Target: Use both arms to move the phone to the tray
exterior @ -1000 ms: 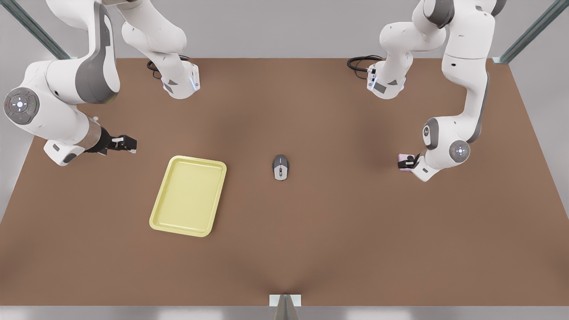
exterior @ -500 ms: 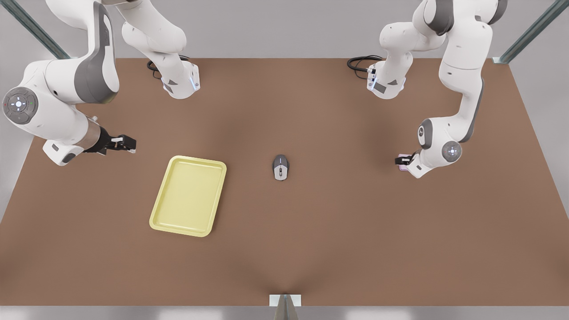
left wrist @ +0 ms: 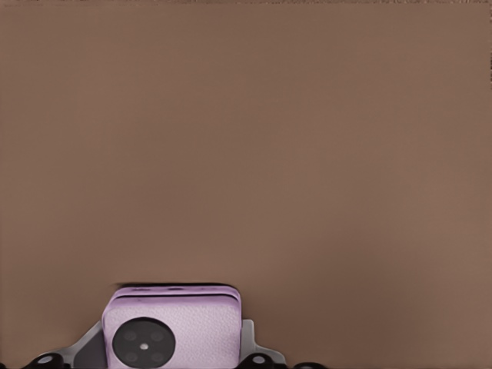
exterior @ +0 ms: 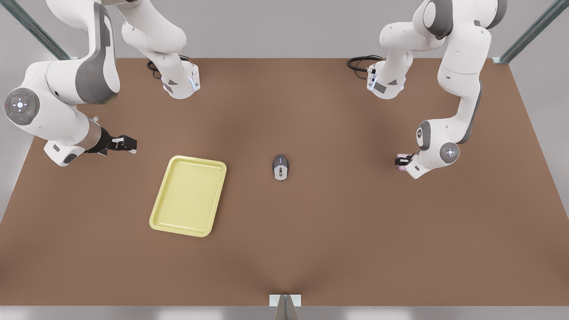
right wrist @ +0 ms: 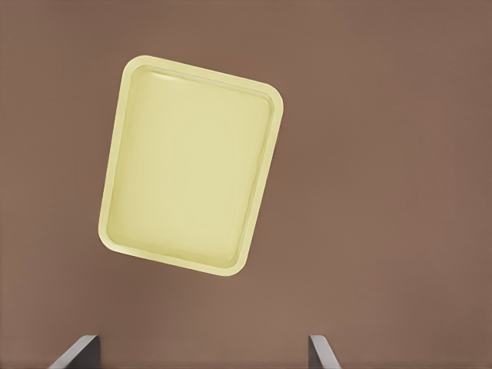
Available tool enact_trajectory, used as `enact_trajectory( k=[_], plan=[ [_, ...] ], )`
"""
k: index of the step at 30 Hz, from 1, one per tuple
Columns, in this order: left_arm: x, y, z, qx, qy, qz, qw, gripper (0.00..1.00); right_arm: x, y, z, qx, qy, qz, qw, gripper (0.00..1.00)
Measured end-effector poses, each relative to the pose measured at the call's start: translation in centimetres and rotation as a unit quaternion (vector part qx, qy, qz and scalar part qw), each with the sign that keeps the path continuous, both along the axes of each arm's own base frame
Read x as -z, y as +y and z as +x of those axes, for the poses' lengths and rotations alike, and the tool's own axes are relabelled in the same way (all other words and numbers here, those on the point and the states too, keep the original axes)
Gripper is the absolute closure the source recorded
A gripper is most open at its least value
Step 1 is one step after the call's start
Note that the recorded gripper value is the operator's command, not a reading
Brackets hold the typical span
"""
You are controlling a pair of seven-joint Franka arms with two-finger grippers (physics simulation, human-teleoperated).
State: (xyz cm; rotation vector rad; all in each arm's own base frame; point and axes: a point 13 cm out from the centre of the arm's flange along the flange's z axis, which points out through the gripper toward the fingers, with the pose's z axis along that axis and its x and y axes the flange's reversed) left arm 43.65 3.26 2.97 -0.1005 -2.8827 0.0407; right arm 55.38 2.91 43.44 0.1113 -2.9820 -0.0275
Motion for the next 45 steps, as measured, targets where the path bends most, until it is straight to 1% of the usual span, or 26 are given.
enact_trajectory(
  k=[6,13,15,20,25,26,28,30,32,33,34,35,36,37,38,39,43,44,45],
  plan=[
    [-0.5,0.0,0.6,0.003,-0.009,-0.001,1.000,0.14,0.0,0.0,0.0,0.000,0.000,0.000,1.000,0.00],
    [-0.2,0.0,0.5,0.005,-0.007,-0.001,1.000,0.14,0.0,0.0,0.0,0.000,0.000,0.000,1.000,0.00],
    [0.0,0.0,0.4,0.005,-0.006,-0.001,1.000,0.19,0.1,0.0,0.0,0.000,0.000,0.000,1.000,0.00],
    [0.1,0.0,0.4,0.005,-0.005,-0.001,1.000,0.19,0.3,0.0,0.2,0.000,0.002,0.001,1.000,0.00],
    [-1.3,-0.3,1.9,0.001,-0.022,0.000,1.000,0.18,0.4,0.0,0.1,0.000,0.002,0.001,1.000,0.00],
    [-1.8,-0.7,2.7,0.002,-0.029,0.000,1.000,0.18,0.4,0.0,0.1,0.000,0.002,0.001,1.000,0.00],
    [-3.1,-5.0,5.7,0.030,-0.049,0.001,0.998,0.18,0.4,0.0,0.1,0.000,0.002,0.001,1.000,0.00],
    [-5.1,-12.7,10.6,0.068,-0.078,-0.002,0.995,0.18,0.4,0.0,0.1,0.000,0.002,0.001,1.000,0.00],
    [-6.5,-23.9,16.4,0.097,-0.105,-0.020,0.989,0.18,0.5,0.0,0.2,0.000,0.003,0.001,1.000,0.00],
    [-6.6,-29.5,18.9,0.105,-0.115,-0.029,0.987,0.18,0.6,0.0,0.2,-0.001,0.003,0.002,1.000,0.00],
    [-6.2,-33.7,20.2,0.104,-0.116,-0.033,0.987,0.18,0.7,0.1,0.3,-0.001,0.003,0.002,1.000,0.00],
    [-6.0,-36.6,20.8,0.097,-0.116,-0.035,0.988,0.18,0.7,0.1,0.3,-0.001,0.003,0.002,1.000,0.00],
    [-6.2,-39.0,20.8,0.088,-0.112,-0.038,0.989,0.18,0.7,0.1,0.3,-0.001,0.003,0.002,1.000,0.00],
    [-6.6,-41.0,20.0,0.080,-0.104,-0.037,0.991,0.18,0.8,0.1,0.4,-0.002,0.002,0.002,1.000,0.00],
    [-7.1,-42.2,19.4,0.067,-0.095,-0.036,0.993,0.07,0.8,0.2,0.4,-0.002,0.002,0.002,1.000,0.00],
    [-7.4,-42.7,18.9,0.051,-0.086,-0.033,0.994,0.00,0.8,0.2,0.4,-0.002,0.002,0.002,1.000,0.00],
    [-10.2,-43.0,17.9,-0.019,-0.062,-0.018,0.998,0.00,1.0,0.2,0.5,-0.002,0.003,0.003,1.000,0.00],
    [-11.4,-42.9,18.0,-0.039,-0.059,-0.017,0.997,0.00,1.0,0.2,0.5,-0.002,0.003,0.003,1.000,0.00],
    [-14.1,-41.0,19.3,-0.069,-0.063,-0.018,0.995,0.00,1.2,0.2,0.7,-0.002,0.004,0.003,1.000,0.00]
  ],
)
